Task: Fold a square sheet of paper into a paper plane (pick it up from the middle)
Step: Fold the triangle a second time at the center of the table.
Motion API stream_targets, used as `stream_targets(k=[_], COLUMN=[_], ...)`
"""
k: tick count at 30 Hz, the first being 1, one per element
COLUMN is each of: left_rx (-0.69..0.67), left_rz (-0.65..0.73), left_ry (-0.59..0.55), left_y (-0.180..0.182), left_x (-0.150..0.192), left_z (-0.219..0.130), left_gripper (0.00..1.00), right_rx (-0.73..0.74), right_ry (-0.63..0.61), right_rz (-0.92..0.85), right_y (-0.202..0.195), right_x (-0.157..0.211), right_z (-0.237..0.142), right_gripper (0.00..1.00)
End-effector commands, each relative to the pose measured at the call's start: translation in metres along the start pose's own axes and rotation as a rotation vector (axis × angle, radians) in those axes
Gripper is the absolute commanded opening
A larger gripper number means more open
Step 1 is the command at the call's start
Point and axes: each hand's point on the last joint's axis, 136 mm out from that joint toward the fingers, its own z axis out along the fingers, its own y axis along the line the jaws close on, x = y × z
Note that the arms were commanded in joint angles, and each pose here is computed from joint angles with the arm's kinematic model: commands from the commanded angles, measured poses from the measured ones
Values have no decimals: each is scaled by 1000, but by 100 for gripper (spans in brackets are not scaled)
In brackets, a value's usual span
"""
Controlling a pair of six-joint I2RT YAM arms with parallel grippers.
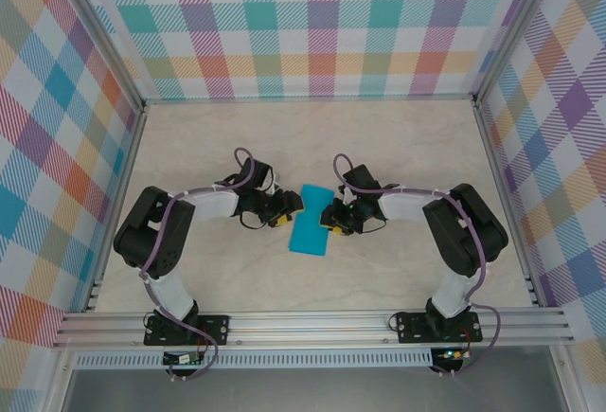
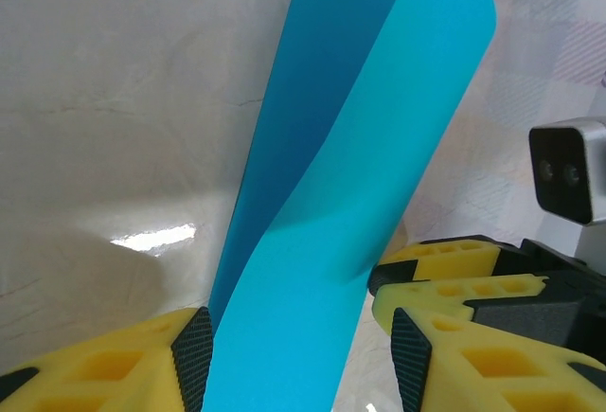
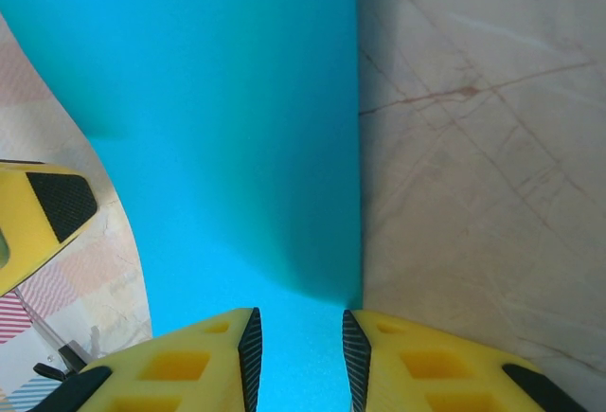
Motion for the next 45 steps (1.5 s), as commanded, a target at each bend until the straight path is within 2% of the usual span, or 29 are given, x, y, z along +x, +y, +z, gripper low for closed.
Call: stream_targets(k=[1, 9, 28, 40, 45], left_rx=[-16, -31, 17, 27, 83], left_rz=[15, 28, 48, 42, 10], left_ry=[34, 49, 40, 28, 18], left_y=[0, 2, -10, -13, -17], left_x=[3, -3, -3, -3, -3], left_z=[6, 17, 12, 8, 10], left_gripper=[55, 55, 43, 40, 41], right_rx=[126, 133, 156, 150, 140], right_ry=[40, 44, 66, 62, 57], right_rz=[42, 44, 74, 73, 74], right_y=[-40, -43, -56, -53, -50], right_x=[13, 14, 20, 18, 16], right_z=[12, 14, 23, 23, 22], right_gripper=[32, 32, 33, 34, 34])
